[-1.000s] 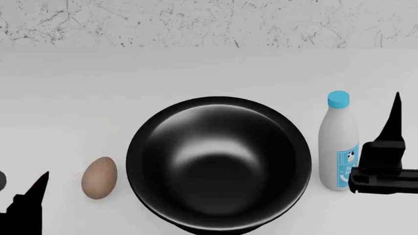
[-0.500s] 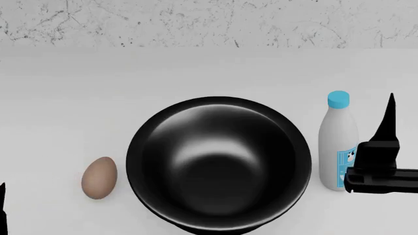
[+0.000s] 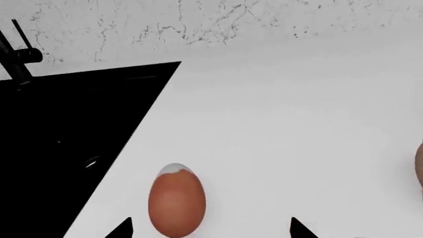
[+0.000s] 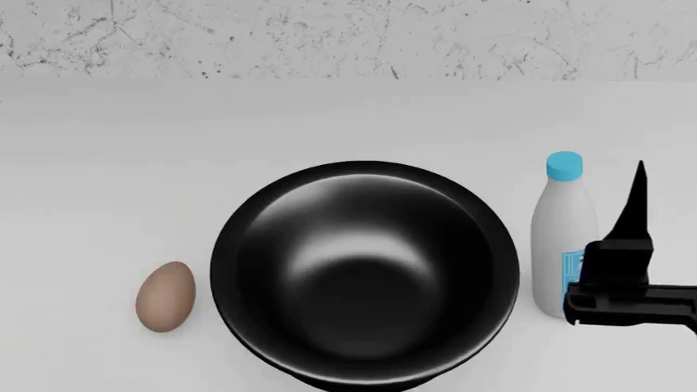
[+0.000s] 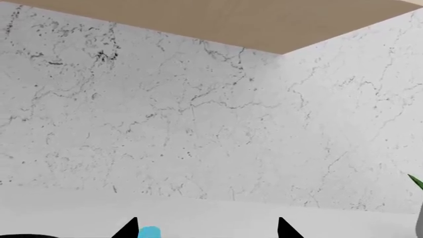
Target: Place the eggs and milk next to the bowl.
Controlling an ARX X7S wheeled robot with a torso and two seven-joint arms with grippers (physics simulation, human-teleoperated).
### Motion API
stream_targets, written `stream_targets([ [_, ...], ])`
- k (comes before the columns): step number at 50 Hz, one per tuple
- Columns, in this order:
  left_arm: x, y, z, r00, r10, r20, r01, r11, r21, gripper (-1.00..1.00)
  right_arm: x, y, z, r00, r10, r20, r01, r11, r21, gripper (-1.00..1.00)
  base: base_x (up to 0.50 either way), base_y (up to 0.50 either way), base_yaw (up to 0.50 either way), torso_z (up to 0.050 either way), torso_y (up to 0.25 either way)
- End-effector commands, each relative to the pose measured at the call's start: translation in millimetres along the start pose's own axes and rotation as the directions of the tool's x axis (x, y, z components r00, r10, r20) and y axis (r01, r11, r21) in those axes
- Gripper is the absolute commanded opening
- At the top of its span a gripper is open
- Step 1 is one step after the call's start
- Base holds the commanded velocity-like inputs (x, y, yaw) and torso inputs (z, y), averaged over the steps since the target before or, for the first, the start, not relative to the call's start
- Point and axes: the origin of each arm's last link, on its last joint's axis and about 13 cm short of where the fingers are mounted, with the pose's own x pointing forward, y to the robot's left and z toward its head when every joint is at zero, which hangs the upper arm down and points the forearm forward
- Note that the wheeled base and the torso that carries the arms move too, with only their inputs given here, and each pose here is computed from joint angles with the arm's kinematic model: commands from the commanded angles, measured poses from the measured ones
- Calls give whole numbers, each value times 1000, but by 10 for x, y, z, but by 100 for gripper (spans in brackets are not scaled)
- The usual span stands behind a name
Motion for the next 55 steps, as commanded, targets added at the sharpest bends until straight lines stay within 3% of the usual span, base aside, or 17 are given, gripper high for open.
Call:
stream_targets([
  [1,149,133,-95,999,48,-20,-49,997,-57,100,8,-12,15,1000,-2,20,1,1000,18,100,0,0,0,0,0],
  [21,568,144,-172,995,74,-74,-83,988,-133,100,28,11,46,1000,4,13,-4,1000,1,100,0,0,0,0,0],
  [55,908,114,-236,988,89,-126,-105,987,-124,100,12,2,70,1000,-6,12,6,1000,-5,100,0,0,0,0,0],
])
